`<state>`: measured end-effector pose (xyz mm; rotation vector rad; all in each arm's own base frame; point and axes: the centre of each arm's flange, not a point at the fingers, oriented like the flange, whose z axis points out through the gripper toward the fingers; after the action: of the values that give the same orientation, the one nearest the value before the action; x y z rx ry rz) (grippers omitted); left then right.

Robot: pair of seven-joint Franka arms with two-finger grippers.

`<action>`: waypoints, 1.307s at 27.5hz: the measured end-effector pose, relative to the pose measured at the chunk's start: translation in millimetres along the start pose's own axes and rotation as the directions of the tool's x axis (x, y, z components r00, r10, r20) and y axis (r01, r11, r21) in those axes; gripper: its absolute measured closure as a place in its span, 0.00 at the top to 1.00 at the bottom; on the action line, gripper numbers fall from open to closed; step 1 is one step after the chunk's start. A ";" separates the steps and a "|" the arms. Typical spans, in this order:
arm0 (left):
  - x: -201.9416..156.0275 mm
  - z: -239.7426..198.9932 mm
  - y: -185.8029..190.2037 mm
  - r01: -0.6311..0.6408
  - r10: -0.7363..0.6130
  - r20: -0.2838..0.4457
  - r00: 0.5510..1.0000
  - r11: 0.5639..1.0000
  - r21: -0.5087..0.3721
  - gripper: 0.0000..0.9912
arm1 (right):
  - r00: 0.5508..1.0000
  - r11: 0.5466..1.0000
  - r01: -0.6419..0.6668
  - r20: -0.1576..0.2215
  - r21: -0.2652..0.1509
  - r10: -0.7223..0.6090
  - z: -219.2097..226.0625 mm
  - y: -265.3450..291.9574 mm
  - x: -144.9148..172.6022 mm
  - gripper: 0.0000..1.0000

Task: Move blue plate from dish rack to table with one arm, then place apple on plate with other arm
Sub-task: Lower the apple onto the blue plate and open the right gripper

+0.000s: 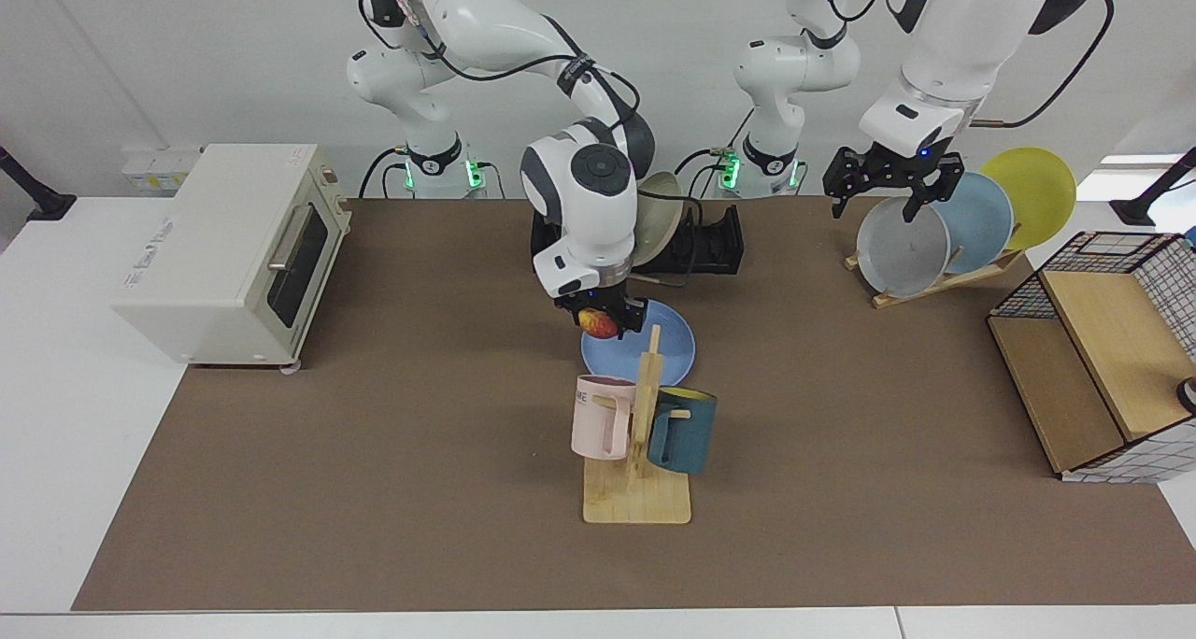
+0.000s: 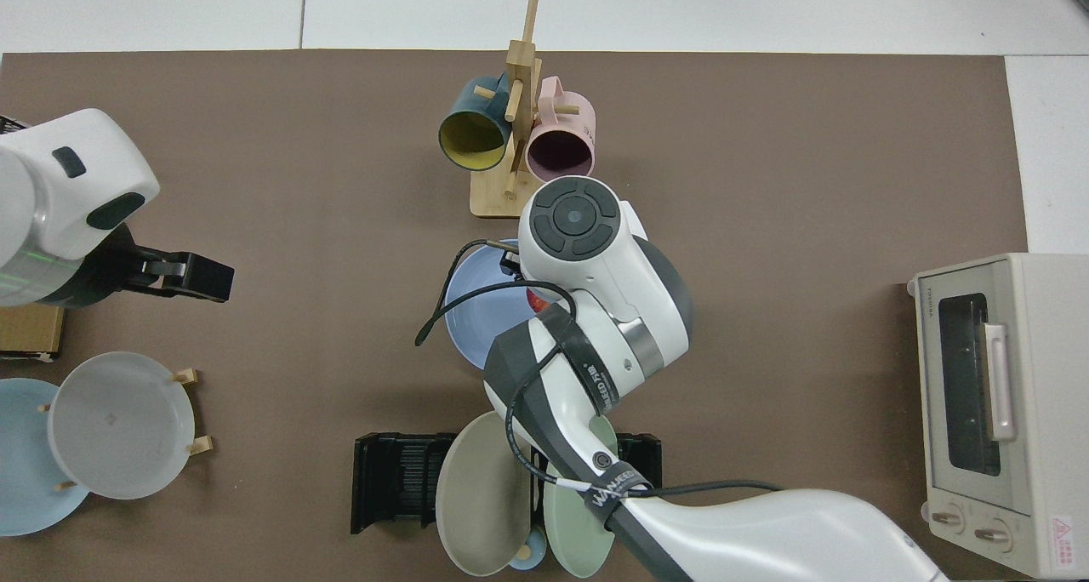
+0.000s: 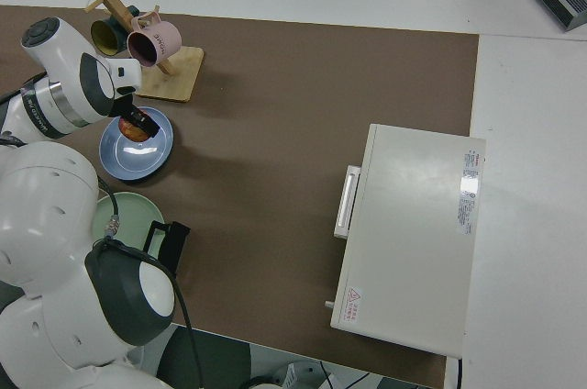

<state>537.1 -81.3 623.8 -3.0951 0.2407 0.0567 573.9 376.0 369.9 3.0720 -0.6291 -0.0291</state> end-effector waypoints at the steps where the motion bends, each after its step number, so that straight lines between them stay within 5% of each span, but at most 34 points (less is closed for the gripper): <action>1: -0.7 -0.6 -2.0 0.003 -0.003 0.002 1.000 1.000 0.000 1.00 | 1.000 1.000 -0.003 0.001 -0.003 0.003 4.6 -4.2 -1.5 0.76; 17: -1.8 -1.5 -8.9 0.014 -0.014 0.005 1.000 1.000 -0.001 1.00 | 0.997 0.997 -0.071 -0.005 0.031 0.071 53.0 -46.2 -27.0 0.76; 31: -2.2 -1.1 -21.6 0.037 -0.037 0.006 0.999 0.999 -0.002 1.00 | 0.995 0.995 -0.096 0.011 0.007 0.096 74.9 -40.2 -29.9 0.76; 36: -2.4 -0.9 -25.0 0.043 -0.043 0.006 0.999 0.999 -0.002 1.00 | 0.994 0.994 -0.106 0.017 0.016 0.105 69.8 -40.0 -29.8 1.00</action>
<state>538.6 -56.3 625.7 -3.1005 0.1732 0.0655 560.9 424.4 300.3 3.0524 -0.7954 -0.0482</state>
